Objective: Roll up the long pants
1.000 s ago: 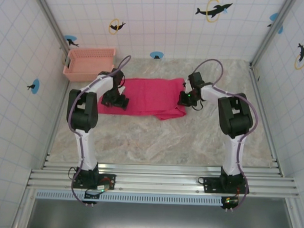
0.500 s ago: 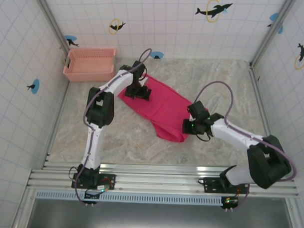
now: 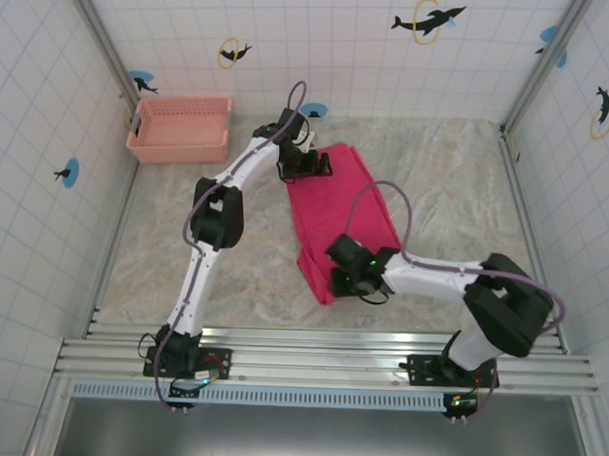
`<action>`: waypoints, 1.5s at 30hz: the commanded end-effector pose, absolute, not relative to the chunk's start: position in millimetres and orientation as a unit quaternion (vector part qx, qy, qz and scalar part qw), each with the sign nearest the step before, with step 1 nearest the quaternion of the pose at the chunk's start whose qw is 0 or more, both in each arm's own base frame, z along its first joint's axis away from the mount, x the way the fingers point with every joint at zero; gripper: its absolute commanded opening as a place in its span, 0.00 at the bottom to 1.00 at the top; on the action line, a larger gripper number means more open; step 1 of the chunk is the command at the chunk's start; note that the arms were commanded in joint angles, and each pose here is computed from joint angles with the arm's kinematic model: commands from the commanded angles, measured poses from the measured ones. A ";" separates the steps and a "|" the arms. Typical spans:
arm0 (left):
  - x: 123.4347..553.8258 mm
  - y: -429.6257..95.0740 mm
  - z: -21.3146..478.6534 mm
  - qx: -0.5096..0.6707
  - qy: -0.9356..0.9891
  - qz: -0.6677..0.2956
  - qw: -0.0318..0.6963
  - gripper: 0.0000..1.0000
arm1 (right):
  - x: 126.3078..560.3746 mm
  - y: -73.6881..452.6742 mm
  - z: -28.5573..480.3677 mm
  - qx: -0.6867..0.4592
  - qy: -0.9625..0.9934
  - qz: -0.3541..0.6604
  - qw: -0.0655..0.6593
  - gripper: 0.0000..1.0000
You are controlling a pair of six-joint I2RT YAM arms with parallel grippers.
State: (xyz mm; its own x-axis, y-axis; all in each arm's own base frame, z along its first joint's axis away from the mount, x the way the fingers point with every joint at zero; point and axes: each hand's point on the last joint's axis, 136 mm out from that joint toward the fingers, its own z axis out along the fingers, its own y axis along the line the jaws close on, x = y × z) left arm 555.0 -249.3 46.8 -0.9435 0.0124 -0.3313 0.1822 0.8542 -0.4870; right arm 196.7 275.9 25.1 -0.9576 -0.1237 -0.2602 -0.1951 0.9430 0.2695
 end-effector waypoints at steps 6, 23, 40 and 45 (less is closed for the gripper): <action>545.8 -251.7 -28.9 -0.011 0.955 -0.288 0.075 0.97 | 217.8 368.4 29.1 -0.147 0.961 0.212 0.100 0.60; 569.3 -177.3 123.5 0.026 0.912 -0.362 0.191 0.98 | 188.3 288.2 184.3 -0.209 0.930 0.208 0.219 0.85; 384.1 -110.5 146.4 0.253 0.929 -0.060 0.264 0.98 | 165.4 225.6 132.8 -0.642 0.735 -0.083 0.202 0.79; 365.3 -104.9 136.2 0.288 0.940 0.010 0.184 0.98 | 157.6 219.7 103.7 -0.656 0.735 -0.048 0.165 0.75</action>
State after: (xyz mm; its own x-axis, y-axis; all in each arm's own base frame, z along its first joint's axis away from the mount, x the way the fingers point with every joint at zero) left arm 367.9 -130.8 140.1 -0.7649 0.4679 -0.4427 0.5284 0.8489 -0.0157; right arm 158.9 218.2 113.1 -0.1631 -0.9690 -0.1854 -0.9291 0.2141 -0.3015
